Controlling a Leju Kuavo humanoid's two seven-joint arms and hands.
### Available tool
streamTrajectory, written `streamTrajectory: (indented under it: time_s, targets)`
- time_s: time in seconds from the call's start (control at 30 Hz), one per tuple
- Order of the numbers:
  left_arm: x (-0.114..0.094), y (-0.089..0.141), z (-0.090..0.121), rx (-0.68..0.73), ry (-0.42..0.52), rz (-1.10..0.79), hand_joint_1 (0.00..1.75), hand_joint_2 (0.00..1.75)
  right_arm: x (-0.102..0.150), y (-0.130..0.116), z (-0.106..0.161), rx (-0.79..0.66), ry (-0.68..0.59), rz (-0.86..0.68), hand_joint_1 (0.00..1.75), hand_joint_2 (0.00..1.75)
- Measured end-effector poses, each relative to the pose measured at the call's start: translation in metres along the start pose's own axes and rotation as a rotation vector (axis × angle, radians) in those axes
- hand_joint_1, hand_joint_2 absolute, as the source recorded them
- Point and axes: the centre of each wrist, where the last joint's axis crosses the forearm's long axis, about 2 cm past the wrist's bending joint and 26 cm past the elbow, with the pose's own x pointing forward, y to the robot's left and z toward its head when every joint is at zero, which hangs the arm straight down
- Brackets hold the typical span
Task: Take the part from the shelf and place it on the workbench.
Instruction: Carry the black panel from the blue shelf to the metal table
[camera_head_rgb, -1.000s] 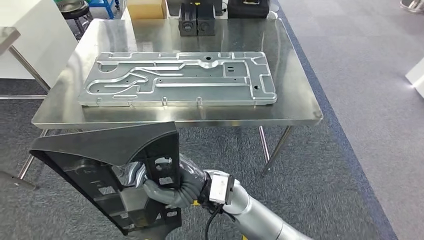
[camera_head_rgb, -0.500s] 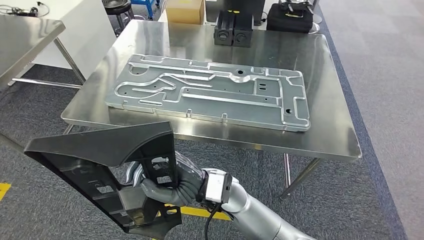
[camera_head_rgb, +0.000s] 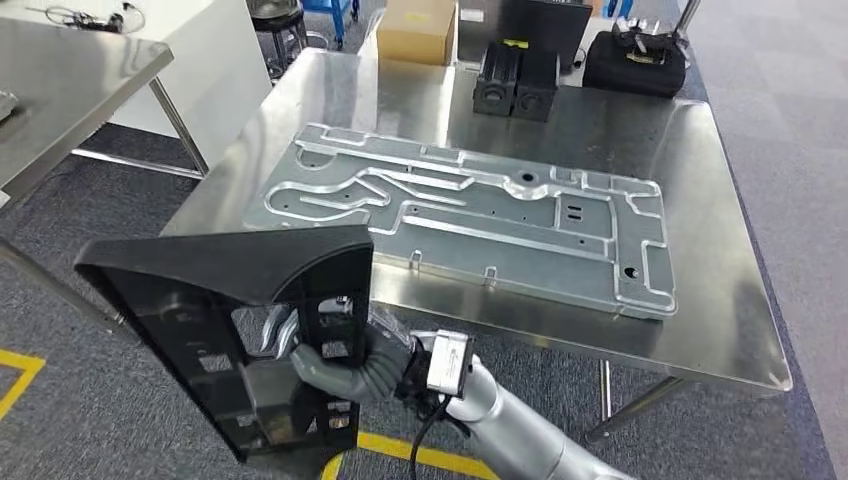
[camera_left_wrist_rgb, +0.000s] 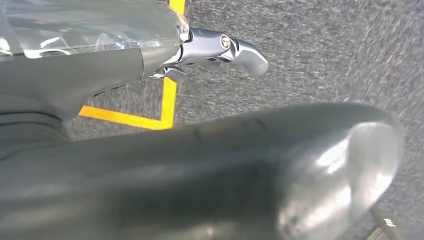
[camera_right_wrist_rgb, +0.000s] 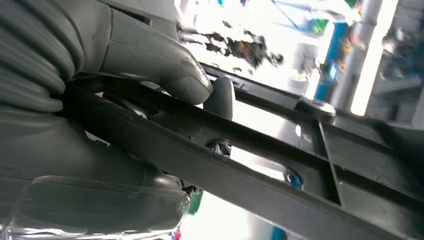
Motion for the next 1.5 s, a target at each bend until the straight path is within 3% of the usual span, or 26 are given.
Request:
streamTrajectory:
  time_s: [0.67, 1.0, 1.37, 1.5]
  targets:
    - [0.005, -0.001, -0.003, 0.005, -0.018, 0.002, 0.0, 0.0, 0.013, -0.01, -0.006, -0.132, -0.118, 0.026, 1.75, 1.75]
    - [0.004, -0.001, -0.003, 0.022, -0.024, -0.002, 0.0, 0.0, 0.029, -0.026, -0.008, -0.269, -0.177, 0.223, 1.75, 1.75]
    - [0.006, -0.002, -0.005, 0.023, -0.031, 0.001, 0.0, 0.0, 0.034, -0.03, -0.014, -0.291, -0.207, 0.258, 1.75, 1.75]
    - [0.007, -0.002, -0.006, 0.024, -0.036, 0.004, 0.0, 0.0, 0.037, -0.034, -0.016, -0.364, -0.222, 0.398, 1.75, 1.75]
